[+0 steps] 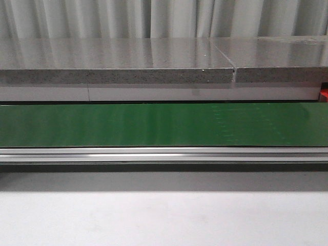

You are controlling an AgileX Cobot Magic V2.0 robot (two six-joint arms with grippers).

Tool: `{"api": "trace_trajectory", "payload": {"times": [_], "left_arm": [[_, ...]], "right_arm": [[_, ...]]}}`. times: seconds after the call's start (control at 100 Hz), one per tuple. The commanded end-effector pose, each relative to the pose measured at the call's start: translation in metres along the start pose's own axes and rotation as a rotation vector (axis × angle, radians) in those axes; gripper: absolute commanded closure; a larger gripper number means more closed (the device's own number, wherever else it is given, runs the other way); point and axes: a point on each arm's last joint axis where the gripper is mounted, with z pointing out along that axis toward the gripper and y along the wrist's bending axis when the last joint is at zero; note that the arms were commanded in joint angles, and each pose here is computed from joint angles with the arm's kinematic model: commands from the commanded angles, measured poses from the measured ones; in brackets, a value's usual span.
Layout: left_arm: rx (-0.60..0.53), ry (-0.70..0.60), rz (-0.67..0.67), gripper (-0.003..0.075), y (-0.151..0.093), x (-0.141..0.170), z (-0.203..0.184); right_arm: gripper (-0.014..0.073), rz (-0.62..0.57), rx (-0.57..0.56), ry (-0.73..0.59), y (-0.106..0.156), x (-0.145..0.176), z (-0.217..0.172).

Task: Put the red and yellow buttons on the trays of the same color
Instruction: 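Move the left gripper over the rows of red and yellow buttons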

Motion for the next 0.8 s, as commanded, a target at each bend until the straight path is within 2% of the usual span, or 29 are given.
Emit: {"api": "trace_trajectory", "payload": {"times": [0.0,0.39,0.49,0.53,0.59,0.6,0.66,0.67,0.73,0.79], "left_arm": [[0.023,-0.056,-0.016,0.0739,-0.003,-0.018,0.004],[0.012,0.042,-0.017,0.0738,-0.003,-0.018,0.025],[0.01,0.055,-0.017,0.0697,-0.003,-0.017,0.026],[0.01,0.058,-0.017,0.0658,-0.003,-0.017,0.026],[0.009,0.066,-0.017,0.0535,-0.003,-0.016,0.026],[0.009,0.067,-0.017,0.0535,-0.003,-0.016,0.026],[0.009,0.074,-0.017,0.0359,-0.003,-0.015,0.026],[0.009,0.074,-0.017,0.0359,-0.003,-0.015,0.026],[0.009,0.076,-0.017,0.0172,-0.003,-0.015,0.026],[0.009,0.076,-0.017,0.0062,-0.003,-0.015,0.026]], "right_arm": [[0.0662,-0.011,0.016,-0.108,-0.002,-0.013,-0.003],[0.0662,-0.011,0.016,-0.108,-0.002,-0.013,-0.003],[0.0662,-0.011,0.016,-0.108,-0.002,-0.013,-0.003],[0.0662,-0.011,0.016,-0.108,-0.002,-0.013,-0.003],[0.0662,-0.011,0.016,-0.108,-0.002,-0.013,-0.003],[0.0662,-0.011,0.016,-0.108,-0.002,-0.013,-0.003],[0.0662,-0.011,0.016,-0.108,-0.002,-0.013,-0.003],[0.0662,-0.011,0.016,-0.108,-0.002,-0.013,-0.003],[0.0662,-0.011,0.016,-0.108,-0.002,-0.013,-0.003],[0.0662,-0.011,0.016,-0.108,-0.002,-0.013,-0.003]]}}
